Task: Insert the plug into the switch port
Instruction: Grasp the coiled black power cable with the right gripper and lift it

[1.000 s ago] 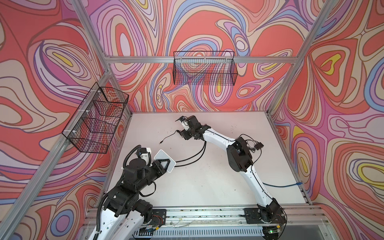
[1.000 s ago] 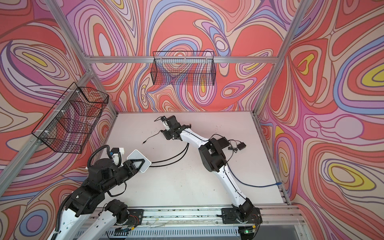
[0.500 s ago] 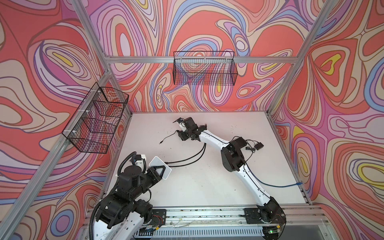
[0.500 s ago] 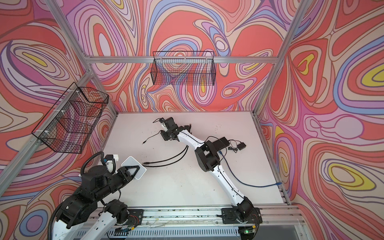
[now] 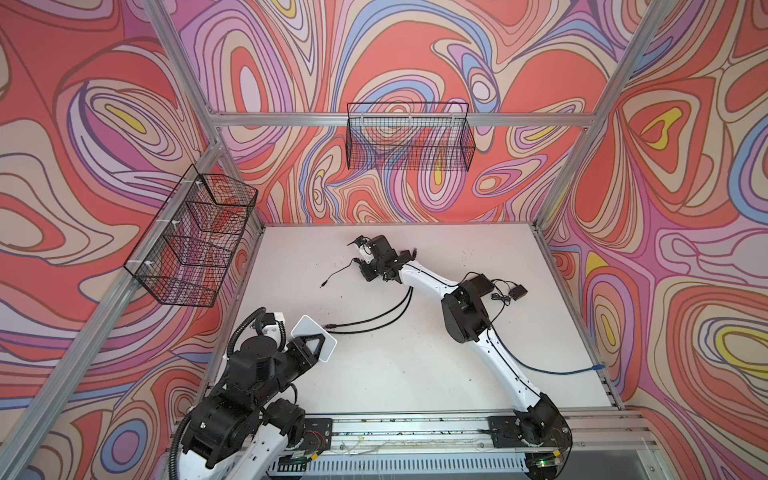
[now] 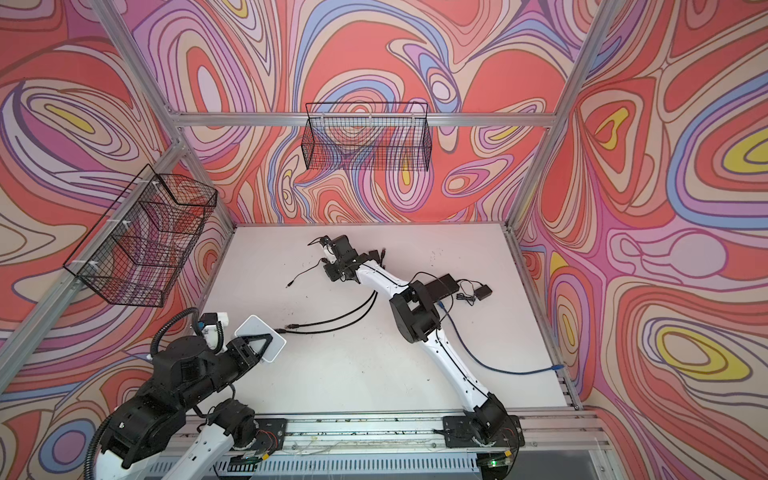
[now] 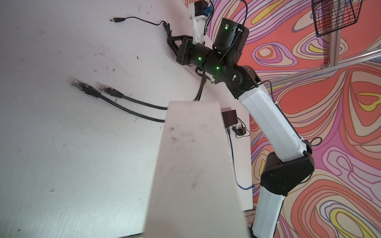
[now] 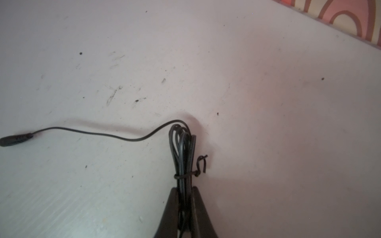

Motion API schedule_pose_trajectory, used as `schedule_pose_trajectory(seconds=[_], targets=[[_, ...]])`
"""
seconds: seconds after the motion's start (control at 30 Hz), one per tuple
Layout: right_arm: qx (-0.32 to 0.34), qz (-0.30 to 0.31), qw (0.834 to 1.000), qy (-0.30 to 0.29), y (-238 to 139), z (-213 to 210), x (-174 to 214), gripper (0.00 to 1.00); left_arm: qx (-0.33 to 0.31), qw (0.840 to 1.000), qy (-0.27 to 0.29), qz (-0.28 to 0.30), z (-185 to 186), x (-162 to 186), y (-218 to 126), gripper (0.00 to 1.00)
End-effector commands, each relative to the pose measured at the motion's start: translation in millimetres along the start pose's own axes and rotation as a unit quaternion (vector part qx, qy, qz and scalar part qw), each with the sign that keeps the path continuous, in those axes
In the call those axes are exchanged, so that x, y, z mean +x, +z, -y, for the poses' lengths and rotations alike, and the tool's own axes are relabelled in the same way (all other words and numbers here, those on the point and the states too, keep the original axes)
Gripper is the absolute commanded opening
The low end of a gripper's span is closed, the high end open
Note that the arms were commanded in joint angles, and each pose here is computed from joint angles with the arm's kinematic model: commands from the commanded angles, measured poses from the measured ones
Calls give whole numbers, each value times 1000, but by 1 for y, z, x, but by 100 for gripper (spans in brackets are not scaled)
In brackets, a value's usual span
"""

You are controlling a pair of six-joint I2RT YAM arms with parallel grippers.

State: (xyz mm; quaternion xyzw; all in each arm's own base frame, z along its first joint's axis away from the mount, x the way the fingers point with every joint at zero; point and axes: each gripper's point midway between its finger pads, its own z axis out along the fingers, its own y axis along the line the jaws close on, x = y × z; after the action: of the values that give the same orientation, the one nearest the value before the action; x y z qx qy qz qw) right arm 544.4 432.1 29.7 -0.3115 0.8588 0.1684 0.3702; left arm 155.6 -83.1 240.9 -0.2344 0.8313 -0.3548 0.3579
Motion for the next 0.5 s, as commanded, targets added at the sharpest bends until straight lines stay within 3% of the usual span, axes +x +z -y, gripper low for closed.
schedule_pose_trajectory(seconds=[0.0, 0.3, 0.47], targets=[[26, 9, 1000, 15, -18, 34, -11, 1, -4, 1000, 1, 13, -3, -4, -4, 21], [85, 83, 992, 40, -98, 107, -78, 0, -4, 1000, -8, 8, -8, 1, 2, 20], [74, 120, 989, 44, -158, 111, -110, 0, 4, 1000, -18, 4, -10, 4, 10, 19]])
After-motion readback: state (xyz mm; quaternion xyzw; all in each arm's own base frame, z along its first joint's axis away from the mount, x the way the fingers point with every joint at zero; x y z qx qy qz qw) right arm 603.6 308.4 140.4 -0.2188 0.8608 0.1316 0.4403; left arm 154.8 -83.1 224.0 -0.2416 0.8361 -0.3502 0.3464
